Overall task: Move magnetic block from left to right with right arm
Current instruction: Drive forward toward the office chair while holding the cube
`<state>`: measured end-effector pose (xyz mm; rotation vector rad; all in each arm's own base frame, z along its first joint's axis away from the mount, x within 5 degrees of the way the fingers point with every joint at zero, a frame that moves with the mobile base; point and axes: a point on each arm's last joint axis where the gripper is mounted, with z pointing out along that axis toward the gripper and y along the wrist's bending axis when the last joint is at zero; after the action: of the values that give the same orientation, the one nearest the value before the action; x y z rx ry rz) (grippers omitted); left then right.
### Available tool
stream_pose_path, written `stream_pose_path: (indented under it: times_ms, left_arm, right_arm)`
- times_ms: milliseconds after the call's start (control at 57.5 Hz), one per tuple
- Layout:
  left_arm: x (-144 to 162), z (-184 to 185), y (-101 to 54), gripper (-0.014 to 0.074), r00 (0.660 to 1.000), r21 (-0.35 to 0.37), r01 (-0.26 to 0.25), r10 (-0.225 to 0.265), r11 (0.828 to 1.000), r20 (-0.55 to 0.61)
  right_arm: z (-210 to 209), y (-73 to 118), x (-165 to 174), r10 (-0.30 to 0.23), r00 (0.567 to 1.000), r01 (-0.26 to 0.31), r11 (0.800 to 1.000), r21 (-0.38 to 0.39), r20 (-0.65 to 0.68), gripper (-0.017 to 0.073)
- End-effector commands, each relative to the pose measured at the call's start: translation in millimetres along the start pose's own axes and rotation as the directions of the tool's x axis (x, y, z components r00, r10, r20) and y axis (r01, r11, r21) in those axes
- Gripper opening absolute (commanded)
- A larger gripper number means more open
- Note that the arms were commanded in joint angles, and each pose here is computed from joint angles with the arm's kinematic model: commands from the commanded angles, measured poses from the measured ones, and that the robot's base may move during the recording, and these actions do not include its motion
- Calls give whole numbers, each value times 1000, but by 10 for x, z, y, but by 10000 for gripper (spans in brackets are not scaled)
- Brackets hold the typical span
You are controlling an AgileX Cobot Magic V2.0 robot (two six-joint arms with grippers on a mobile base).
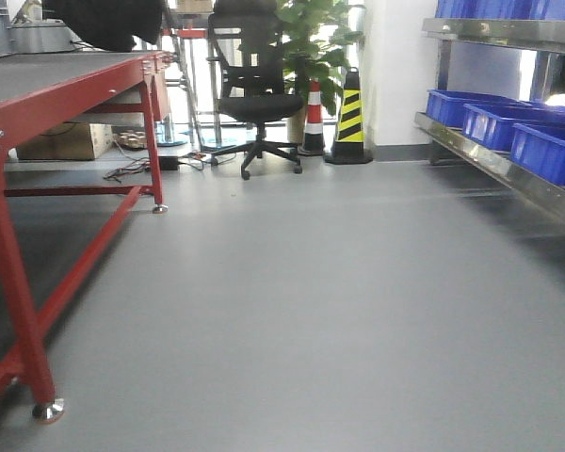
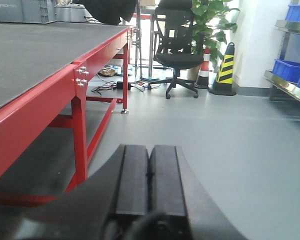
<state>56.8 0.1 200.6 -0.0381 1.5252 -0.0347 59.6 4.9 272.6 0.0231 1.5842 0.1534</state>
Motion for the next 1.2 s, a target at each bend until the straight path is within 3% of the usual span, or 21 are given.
stream_pose_path:
  times_ms: [0, 1182]
  left_arm:
    - [-55, -11, 1, -126, 996, 1, 10, -10, 1000, 84]
    - [-55, -11, 1, -126, 996, 1, 10, -10, 1000, 84]
  right_arm:
    - [-8, 16, -162, -18, 995, 19, 1000, -5, 102, 235]
    - [-8, 16, -162, -18, 995, 19, 1000, -5, 102, 235]
